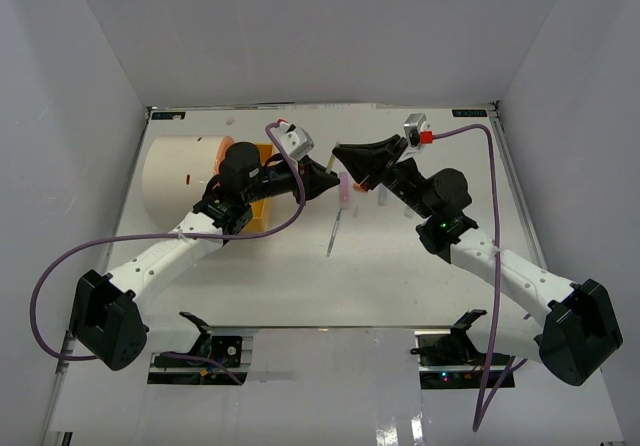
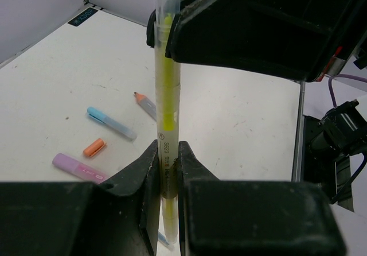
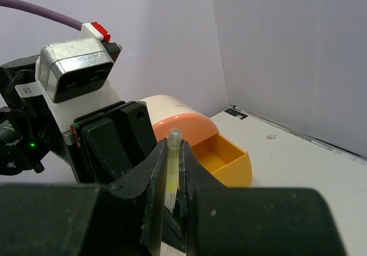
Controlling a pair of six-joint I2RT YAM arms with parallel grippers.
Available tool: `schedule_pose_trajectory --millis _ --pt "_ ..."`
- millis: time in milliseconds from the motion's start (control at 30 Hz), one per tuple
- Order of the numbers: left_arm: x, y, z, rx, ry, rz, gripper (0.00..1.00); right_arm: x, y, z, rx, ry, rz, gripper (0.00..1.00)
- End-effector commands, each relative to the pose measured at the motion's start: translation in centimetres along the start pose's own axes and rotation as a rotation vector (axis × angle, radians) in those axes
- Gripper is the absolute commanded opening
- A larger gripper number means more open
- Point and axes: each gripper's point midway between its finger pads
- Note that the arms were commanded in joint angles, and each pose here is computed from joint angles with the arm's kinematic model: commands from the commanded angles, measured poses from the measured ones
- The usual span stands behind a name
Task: Sort the stationery into containers
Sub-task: Close the pen cap on the pen.
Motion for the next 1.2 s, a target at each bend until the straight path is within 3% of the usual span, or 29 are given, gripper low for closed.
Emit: schedule_pose_trajectory --millis 0,367,867,1167 --pt "-2.4 13.4 -1.9 -0.365 -0.014 0.254 0.00 0.7 -13.1 -4.7 0.462 0.025 0.165 0.08" --pt "-1.4 6.7 -1.7 -0.197 0.006 0.175 0.00 0.7 -8.3 -3.4 0.341 0.003 0.086 0.12" --pt "-0.4 0.8 -2.5 -0.051 0.071 0.063 0.00 1.1 -3.3 -3.5 0.242 -0.021 0.005 0.60" --pt "2.1 -0.3 -3.2 0.045 0.236 -0.020 0.00 -0.6 -1.6 -6.0 0.250 -0.150 -0.111 0.98"
Point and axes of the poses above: each gripper's point midway between its finger pads, its own z axis out along the fingers, its own x axis along the line the jaws close on, y = z × x, and after that the axes turned 1 degree about -z, right-handed
